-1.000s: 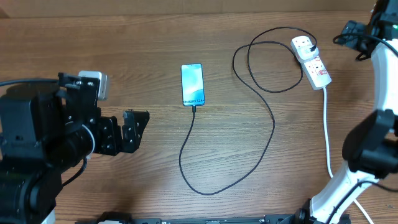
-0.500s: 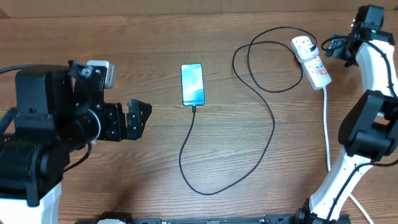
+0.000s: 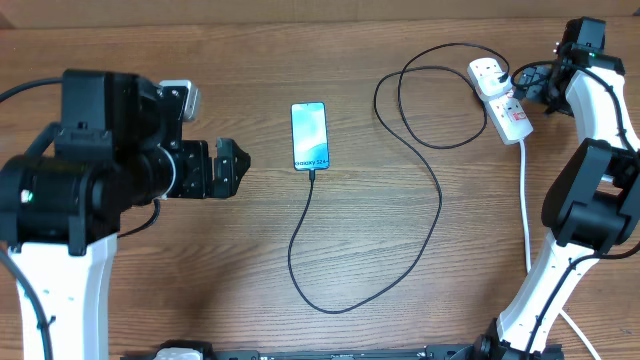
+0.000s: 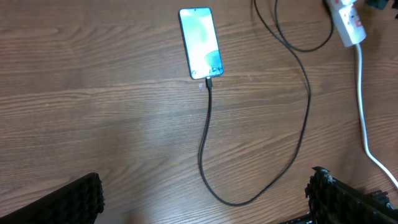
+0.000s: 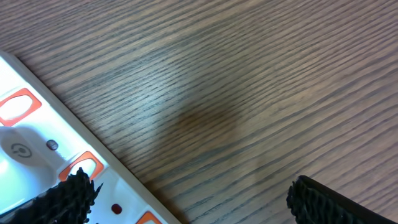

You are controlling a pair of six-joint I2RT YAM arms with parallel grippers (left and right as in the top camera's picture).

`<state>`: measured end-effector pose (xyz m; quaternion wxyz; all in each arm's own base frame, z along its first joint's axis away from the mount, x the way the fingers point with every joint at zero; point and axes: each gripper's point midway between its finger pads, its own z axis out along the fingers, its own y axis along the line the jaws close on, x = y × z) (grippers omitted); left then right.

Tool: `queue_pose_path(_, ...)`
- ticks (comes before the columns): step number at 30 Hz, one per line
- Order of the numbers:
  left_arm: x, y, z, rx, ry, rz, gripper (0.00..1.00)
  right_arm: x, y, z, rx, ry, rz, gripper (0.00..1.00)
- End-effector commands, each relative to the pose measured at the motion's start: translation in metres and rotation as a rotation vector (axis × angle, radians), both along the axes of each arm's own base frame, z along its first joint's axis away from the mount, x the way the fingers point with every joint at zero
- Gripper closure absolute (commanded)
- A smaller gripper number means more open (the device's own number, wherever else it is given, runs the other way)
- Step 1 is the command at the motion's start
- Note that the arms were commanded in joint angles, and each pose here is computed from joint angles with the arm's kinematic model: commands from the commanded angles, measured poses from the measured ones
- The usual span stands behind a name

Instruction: Plug charger to phone and switch on socket

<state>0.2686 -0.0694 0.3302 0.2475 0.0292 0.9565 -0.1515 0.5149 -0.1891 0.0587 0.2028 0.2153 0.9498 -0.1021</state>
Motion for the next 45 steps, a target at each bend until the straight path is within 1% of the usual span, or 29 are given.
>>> queue_pose_path(1, 0.009, 0.000, -0.010, 0.007, 0.040, 0.012, 0.00, 0.001, 0.003, -0.002, 0.018, -0.008, -0.012, 0.00)
queue_pose_path(11, 0.030, -0.003, -0.040, 0.008, 0.151, 0.013, 0.00, 0.003, 0.004, -0.001, 0.029, -0.019, -0.028, 0.00)
queue_pose_path(15, 0.026, -0.024, -0.043, -0.155, 0.258, 0.077, 0.00, 0.007, 0.013, -0.002, 0.079, -0.036, -0.003, 0.00)
queue_pose_path(18, 0.026, -0.027, -0.044, -0.192, 0.296, 0.127, 0.01, 0.007, 0.014, -0.002, 0.081, -0.038, -0.001, 0.00)
queue_pose_path(22, 0.027, -0.025, -0.044, -0.187, 0.294, 0.135, 0.00, 0.009, 0.013, -0.001, 0.078, -0.047, -0.001, 0.00)
queue_pose_path(26, 0.038, -0.025, -0.041, -0.182, 0.239, 0.126, 0.00, 0.010, 0.013, 0.000, 0.076, -0.051, -0.001, 0.00)
queue_pose_path(32, 0.036, -0.019, -0.044, -0.149, 0.248, 0.145, 0.01, 0.007, 0.004, 0.000, 0.030, -0.040, -0.024, 0.00)
queue_pose_path(37, 0.032, -0.018, -0.046, -0.143, 0.265, 0.139, 0.00, 0.009, 0.004, 0.001, 0.028, -0.048, -0.024, 0.00)
queue_pose_path(45, 0.033, -0.013, -0.048, -0.115, 0.259, 0.154, 0.00, 0.009, 0.011, -0.009, 0.081, -0.039, -0.026, 0.00)
